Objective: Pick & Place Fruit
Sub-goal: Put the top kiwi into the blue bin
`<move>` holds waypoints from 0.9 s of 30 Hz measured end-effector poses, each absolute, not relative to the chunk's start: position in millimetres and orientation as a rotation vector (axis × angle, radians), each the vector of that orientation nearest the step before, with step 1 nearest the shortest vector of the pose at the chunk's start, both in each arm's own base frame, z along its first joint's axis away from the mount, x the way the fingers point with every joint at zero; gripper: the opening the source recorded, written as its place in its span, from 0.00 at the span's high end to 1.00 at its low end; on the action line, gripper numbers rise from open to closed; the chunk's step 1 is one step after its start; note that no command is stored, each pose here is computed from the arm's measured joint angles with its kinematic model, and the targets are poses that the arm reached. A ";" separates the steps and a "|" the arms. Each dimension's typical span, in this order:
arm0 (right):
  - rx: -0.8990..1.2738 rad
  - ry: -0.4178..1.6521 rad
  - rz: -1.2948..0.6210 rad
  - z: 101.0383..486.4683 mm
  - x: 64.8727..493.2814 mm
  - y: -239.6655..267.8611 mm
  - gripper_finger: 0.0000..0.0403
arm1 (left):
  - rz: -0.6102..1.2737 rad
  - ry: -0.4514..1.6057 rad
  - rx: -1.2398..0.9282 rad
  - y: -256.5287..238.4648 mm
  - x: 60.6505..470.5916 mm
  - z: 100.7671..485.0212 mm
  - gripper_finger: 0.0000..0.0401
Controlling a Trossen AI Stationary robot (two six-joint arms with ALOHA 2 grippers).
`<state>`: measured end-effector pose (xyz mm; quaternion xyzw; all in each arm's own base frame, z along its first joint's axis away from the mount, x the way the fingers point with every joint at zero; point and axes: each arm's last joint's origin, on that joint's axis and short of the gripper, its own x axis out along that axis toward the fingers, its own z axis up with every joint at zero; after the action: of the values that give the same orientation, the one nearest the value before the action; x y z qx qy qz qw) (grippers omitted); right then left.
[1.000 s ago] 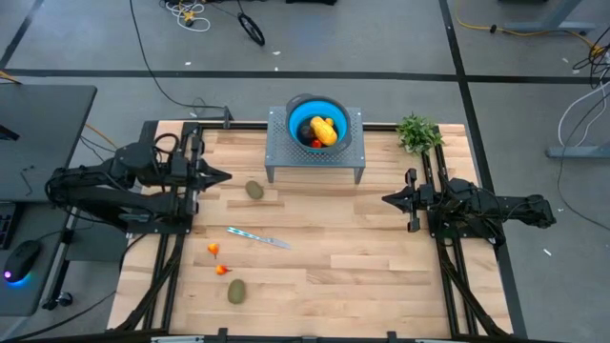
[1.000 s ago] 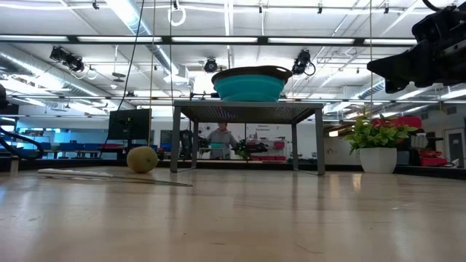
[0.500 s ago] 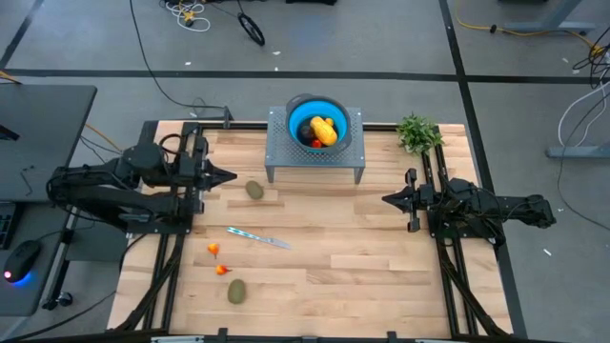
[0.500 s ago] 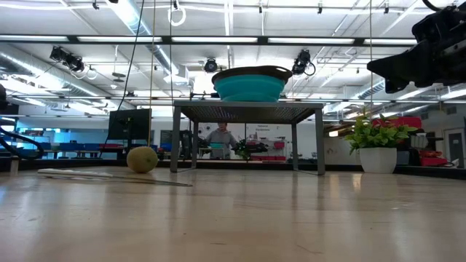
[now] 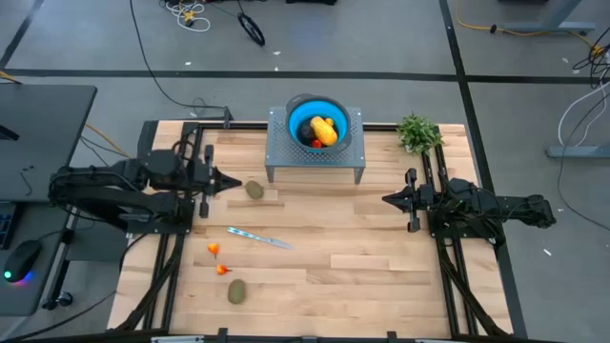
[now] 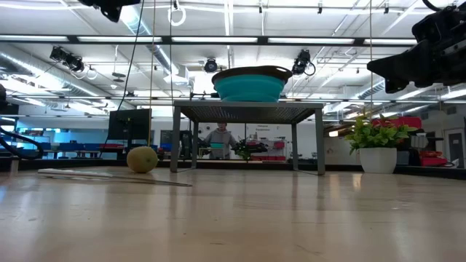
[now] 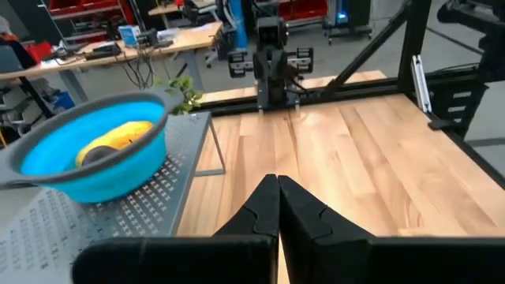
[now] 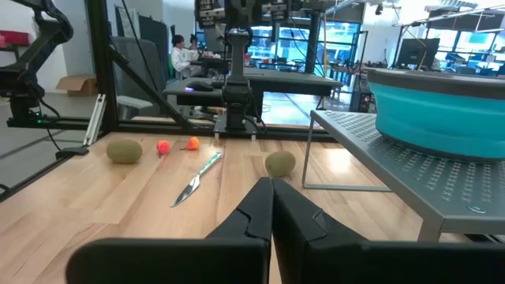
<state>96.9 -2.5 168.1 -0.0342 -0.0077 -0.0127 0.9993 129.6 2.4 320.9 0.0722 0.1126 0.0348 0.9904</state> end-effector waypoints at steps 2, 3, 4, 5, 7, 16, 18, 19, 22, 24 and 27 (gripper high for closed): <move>-0.069 -0.015 -0.025 168.1 96.9 -2.5 0.98 | 0.069 0.232 0.144 2.4 130.2 318.7 1.00; -0.068 -0.016 -0.025 168.1 96.9 -2.5 0.98 | 0.069 0.240 0.144 2.4 130.1 317.7 1.00; -0.069 -0.016 -0.025 168.1 96.9 -2.5 0.98 | 0.069 0.241 0.144 2.4 130.1 317.7 1.00; -0.068 -0.016 -0.025 168.1 96.9 -2.5 0.98 | 0.069 0.239 0.144 2.4 130.1 317.9 1.00; -0.068 -0.016 -0.026 168.1 96.9 -2.6 0.98 | 0.069 0.239 0.145 2.4 130.1 317.9 1.00; -0.068 -0.015 -0.026 168.1 96.9 -2.6 0.98 | 0.066 0.234 0.201 2.8 136.8 325.4 1.00; -0.068 -0.016 -0.025 168.1 96.9 -2.5 0.98 | 0.072 0.229 0.206 3.7 139.8 331.8 1.00; -0.068 -0.016 -0.025 168.1 96.9 -2.5 0.98 | 0.076 0.227 0.206 4.3 141.2 334.5 1.00; -0.069 -0.016 -0.026 168.1 96.9 -2.6 0.98 | 0.079 0.231 0.222 5.7 145.8 339.8 1.00; -0.068 -0.015 -0.026 168.1 96.9 -2.6 0.98 | 0.069 0.234 0.224 6.4 148.8 341.7 1.00; -0.069 -0.015 -0.025 168.1 96.9 -2.5 0.98 | 0.062 0.246 0.221 7.9 153.8 342.7 1.00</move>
<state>96.9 -2.5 168.1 -0.0343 -0.0077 -0.0126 0.9993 153.8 7.9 342.7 0.1101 0.1224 0.0308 0.9859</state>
